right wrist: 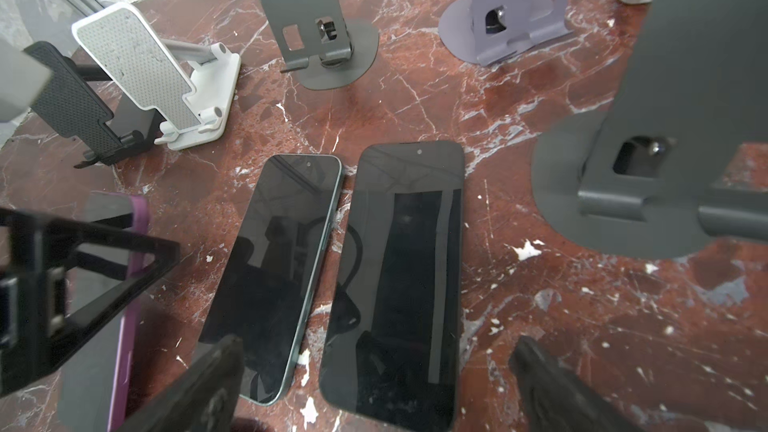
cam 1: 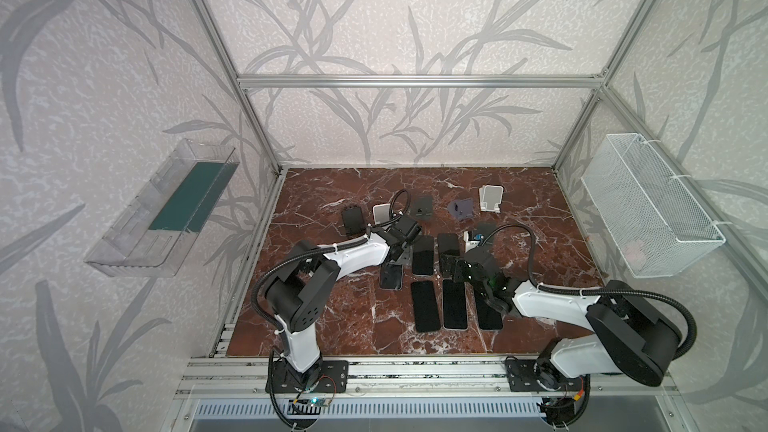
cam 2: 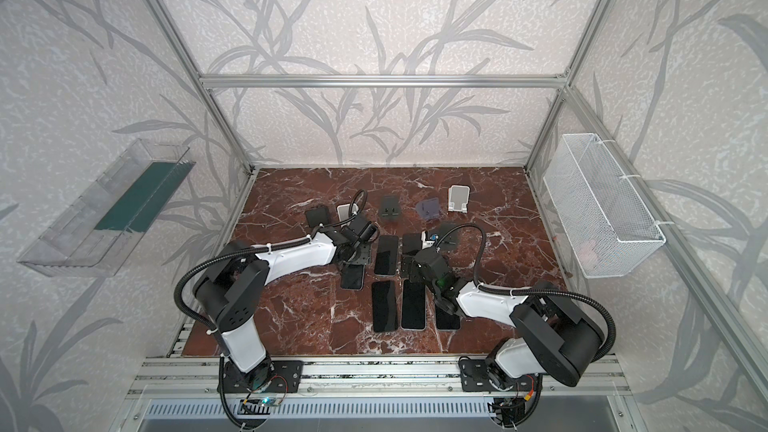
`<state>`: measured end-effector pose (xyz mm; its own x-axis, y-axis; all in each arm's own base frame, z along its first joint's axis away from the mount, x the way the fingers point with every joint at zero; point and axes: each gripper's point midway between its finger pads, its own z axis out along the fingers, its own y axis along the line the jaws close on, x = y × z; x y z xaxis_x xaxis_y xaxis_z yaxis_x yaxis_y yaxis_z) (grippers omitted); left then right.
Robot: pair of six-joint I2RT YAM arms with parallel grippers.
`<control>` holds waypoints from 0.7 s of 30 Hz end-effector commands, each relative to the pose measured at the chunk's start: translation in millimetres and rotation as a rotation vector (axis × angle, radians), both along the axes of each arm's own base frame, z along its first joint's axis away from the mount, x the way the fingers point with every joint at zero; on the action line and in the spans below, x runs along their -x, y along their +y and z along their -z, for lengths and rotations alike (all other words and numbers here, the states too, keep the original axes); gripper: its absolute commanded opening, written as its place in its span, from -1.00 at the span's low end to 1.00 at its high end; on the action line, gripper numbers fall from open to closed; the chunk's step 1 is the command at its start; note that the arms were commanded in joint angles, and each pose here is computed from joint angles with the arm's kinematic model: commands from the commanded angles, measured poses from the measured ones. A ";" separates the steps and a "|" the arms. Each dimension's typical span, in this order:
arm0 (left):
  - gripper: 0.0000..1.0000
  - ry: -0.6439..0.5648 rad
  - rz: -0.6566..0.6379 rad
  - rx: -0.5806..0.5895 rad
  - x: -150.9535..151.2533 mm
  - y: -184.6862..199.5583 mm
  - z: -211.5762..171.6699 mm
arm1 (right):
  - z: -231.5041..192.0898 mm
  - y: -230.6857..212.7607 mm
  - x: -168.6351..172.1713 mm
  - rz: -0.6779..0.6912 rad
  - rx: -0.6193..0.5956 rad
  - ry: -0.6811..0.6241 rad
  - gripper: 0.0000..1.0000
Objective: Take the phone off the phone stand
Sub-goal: 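Carry the purple-edged phone nearer the robot and lower it toward the flat phones, then set the purple-edged phone flat beside the teal-edged phone and open the left gripper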
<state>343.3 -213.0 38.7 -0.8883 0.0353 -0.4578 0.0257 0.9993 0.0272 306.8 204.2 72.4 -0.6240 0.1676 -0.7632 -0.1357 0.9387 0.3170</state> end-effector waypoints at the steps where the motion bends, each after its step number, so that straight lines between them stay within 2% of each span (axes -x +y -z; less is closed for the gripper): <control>1: 0.09 0.008 0.008 -0.006 -7.2 -4.4 4.2 | -15.5 1.7 -7.9 0.012 -0.018 -0.041 1.00; 11: 0.14 0.038 -0.024 0.015 -18.2 -13.2 16.9 | -16.2 2.1 -7.6 0.013 -0.026 -0.040 1.00; 21: 0.27 0.049 -0.039 -0.014 -21.8 -8.6 20.5 | -18.4 1.4 -7.8 0.014 -0.027 -0.049 1.00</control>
<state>363.3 -226.3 20.6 -0.9071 0.0191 -0.4205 0.0118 0.9997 0.0200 307.0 204.3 73.8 -0.6216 0.1701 -0.7646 -0.1364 0.9377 0.3195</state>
